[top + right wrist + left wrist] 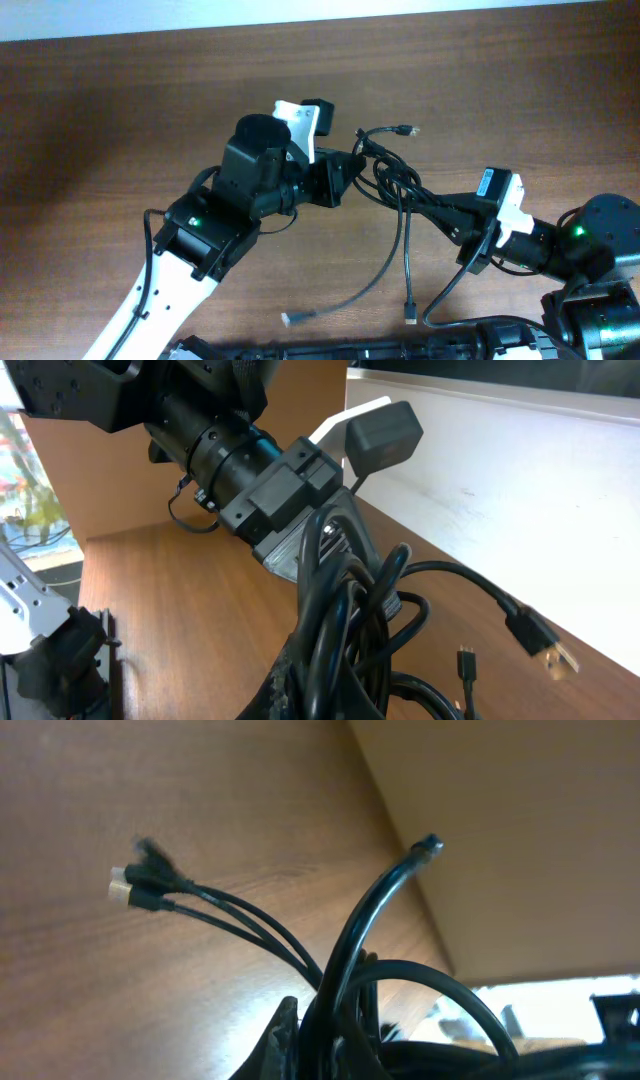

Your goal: Untangle cables

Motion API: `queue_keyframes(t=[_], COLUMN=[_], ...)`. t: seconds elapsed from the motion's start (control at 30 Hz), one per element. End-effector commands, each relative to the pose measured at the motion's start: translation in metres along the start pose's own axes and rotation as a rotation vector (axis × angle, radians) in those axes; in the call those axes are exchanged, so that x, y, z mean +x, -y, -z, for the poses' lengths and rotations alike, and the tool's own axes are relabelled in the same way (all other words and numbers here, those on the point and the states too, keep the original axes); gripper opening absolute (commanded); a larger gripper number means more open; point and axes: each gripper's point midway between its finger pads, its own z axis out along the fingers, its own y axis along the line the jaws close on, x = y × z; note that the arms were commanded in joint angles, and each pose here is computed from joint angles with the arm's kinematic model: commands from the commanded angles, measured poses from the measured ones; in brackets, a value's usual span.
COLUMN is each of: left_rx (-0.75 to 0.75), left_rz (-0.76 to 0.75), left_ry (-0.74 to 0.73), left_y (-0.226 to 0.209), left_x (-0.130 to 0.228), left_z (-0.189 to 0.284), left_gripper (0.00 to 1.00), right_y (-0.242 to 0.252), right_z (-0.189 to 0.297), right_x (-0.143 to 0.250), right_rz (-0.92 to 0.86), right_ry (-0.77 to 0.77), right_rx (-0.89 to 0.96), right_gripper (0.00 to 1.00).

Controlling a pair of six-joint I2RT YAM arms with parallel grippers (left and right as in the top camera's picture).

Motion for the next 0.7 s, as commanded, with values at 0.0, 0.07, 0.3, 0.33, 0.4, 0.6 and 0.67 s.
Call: queue_keyframes(t=[0.0, 0.07, 0.3, 0.33, 0.4, 0.6, 0.67], left_rx=[-0.13, -0.138, -0.152, -0.158, -0.169, -0.22, -0.202], left_rz=[0.256, 0.447, 0.94, 0.985, 0.999, 0.518, 0.228], left_ry=[0.116, 0.112, 0.167, 0.195, 0.224, 0.184, 0.114], left_y=[-0.028, -0.031, -0.044, -0.049, -0.055, -0.059, -0.052], left_x=[-0.019, -0.014, -0.015, -0.019, -0.023, -0.026, -0.021], left_z=[0.005, 0.005, 0.009, 0.011, 0.013, 0.015, 0.013], left_gripper=[0.0, 0.0, 0.24, 0.23, 0.29, 0.99, 0.99], right_y=[-0.01, -0.01, -0.007, -0.007, -0.007, -0.006, -0.001], right_z=[0.004, 0.004, 0.004, 0.004, 0.004, 0.004, 0.004], right_x=[-0.009, -0.008, -0.006, -0.005, -0.005, -0.004, -0.004], right_rz=[0.023, 0.018, 0.012, 0.007, 0.008, 0.004, 0.003], right_ry=[0.022, 0.019, 0.014, 0.01, 0.011, 0.007, 0.003], right_rx=[-0.026, -0.027, -0.009, -0.009, -0.008, -0.001, 0.028], right_gripper=[0.04, 0.04, 0.04, 0.04, 0.04, 0.04, 0.04])
